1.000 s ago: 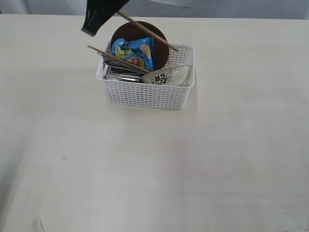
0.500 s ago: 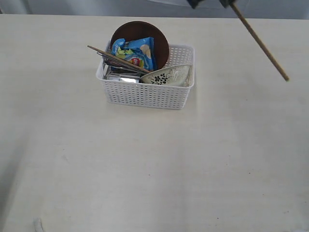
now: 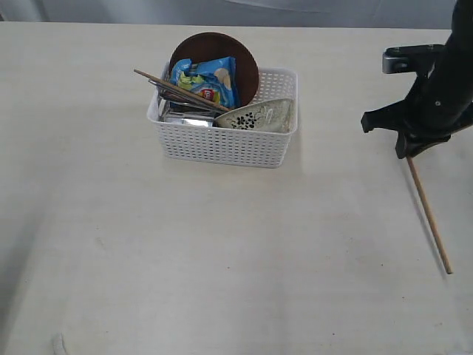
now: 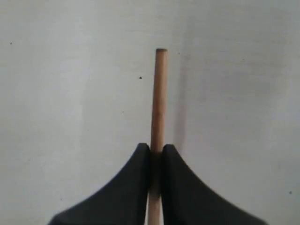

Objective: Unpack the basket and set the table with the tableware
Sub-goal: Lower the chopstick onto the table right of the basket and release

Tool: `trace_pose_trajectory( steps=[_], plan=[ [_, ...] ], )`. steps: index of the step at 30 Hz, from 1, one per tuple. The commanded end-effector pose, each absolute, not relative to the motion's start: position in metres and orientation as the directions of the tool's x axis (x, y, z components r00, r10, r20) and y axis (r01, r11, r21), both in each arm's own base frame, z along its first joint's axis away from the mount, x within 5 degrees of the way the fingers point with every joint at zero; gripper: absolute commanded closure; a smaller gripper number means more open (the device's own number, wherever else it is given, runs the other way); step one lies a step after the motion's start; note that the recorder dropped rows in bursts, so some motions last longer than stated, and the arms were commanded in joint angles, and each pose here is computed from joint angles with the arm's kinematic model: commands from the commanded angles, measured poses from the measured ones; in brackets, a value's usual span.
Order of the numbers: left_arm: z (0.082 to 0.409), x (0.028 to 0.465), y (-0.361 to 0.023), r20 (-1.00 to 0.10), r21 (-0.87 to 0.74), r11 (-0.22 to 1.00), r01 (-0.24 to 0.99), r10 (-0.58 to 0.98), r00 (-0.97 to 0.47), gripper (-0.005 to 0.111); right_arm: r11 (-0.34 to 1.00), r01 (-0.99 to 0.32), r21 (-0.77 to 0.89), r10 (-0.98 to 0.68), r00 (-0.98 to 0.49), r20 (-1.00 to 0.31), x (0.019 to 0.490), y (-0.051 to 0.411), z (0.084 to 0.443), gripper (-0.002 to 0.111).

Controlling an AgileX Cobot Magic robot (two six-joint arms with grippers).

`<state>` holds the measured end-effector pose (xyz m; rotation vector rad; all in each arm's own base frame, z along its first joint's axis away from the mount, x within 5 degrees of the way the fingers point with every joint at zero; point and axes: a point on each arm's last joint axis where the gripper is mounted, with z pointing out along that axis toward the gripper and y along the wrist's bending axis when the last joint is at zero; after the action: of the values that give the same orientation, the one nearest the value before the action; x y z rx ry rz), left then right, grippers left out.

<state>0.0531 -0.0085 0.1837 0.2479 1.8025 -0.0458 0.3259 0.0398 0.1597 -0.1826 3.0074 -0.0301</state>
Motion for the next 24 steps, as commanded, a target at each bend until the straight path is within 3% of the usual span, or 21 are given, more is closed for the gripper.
trace_pose_trajectory(
  steps=[1,5,12,20,24],
  plan=[
    [0.183,0.053,-0.008,-0.966,0.101,0.978,0.184,0.141,-0.218,0.105,0.993,-0.121,-0.014,-0.122,-0.979,-0.161,0.328,0.039,0.152,0.108],
    [0.183,0.053,-0.008,-0.966,0.101,0.978,0.184,0.141,-0.218,0.105,0.991,-0.131,-0.012,-0.132,-0.986,-0.101,0.328,0.039,0.137,0.106],
    [0.183,0.053,-0.008,-0.966,0.101,0.978,0.184,0.141,-0.218,0.105,0.99,-0.139,0.011,-0.138,-0.987,-0.088,0.332,0.042,0.133,0.059],
    [0.183,0.053,-0.008,-0.966,0.101,0.978,0.184,0.141,-0.218,0.105,0.978,-0.19,0.081,-0.18,-0.978,-0.108,0.353,0.051,0.18,0.058],
    [0.183,0.053,-0.008,-0.966,0.101,0.978,0.184,0.141,-0.218,0.105,0.914,-0.336,0.226,-0.286,-0.931,-0.228,0.361,0.073,0.223,0.058]
  ],
)
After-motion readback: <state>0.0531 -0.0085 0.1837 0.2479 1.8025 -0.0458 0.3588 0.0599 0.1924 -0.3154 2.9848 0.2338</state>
